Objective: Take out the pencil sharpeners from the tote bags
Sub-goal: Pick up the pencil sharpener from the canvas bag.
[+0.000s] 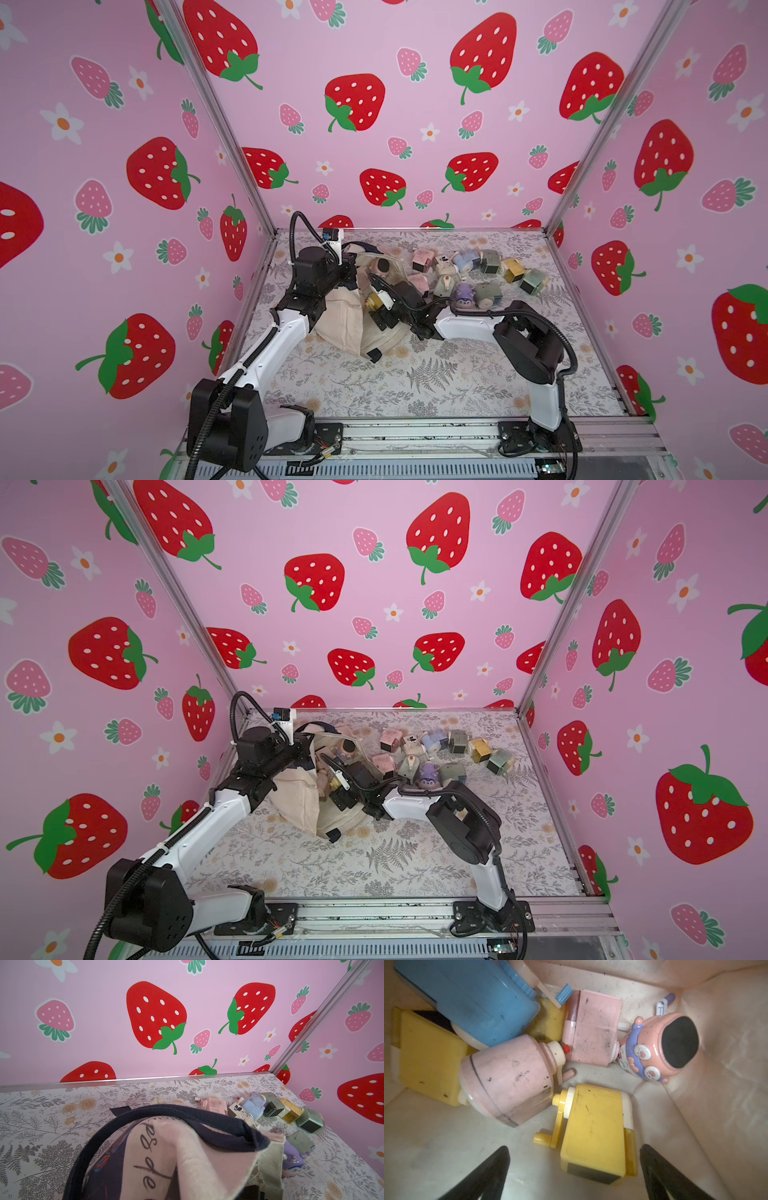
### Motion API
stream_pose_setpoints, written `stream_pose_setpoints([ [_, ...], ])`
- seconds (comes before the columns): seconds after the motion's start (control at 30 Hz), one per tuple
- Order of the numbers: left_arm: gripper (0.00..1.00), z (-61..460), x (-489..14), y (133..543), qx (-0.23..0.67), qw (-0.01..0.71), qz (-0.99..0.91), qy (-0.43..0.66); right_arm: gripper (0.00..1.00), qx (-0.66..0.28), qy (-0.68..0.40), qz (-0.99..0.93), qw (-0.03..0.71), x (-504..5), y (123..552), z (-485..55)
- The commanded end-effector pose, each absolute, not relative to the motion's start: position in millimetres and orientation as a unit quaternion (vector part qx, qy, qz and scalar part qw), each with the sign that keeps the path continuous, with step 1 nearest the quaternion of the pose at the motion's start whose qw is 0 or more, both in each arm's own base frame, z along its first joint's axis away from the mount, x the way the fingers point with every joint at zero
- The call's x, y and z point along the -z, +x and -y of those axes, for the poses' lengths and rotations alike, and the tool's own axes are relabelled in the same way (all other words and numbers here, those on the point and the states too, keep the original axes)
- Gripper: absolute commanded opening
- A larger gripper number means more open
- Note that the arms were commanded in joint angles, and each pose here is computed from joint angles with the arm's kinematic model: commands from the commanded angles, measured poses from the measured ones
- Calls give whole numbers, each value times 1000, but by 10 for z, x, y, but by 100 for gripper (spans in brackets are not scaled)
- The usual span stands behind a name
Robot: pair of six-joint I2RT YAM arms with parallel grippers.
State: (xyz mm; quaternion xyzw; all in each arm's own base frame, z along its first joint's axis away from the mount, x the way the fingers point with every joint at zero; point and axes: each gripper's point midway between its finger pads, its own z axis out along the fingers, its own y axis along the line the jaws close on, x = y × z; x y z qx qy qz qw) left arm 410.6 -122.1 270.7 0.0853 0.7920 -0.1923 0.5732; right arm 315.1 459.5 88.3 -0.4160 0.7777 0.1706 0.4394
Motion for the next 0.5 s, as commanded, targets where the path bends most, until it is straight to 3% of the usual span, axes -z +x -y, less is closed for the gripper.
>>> stream_pose_setpoints([
  [0.0, 0, 1347, -3337, 4128, 214, 639, -730, 115, 99, -172, -415, -778, 440, -878, 3315, -4629],
  [0.3, 0, 1344, -3339, 4132, 213, 639, -730, 115, 99, -177, -401, -801, 408, -600, 3559, -4633],
  [0.47, 0, 1343, -3327, 4137, 212, 639, -731, 115, 91, -191, -405, -807, 386, -487, 3545, -4658],
])
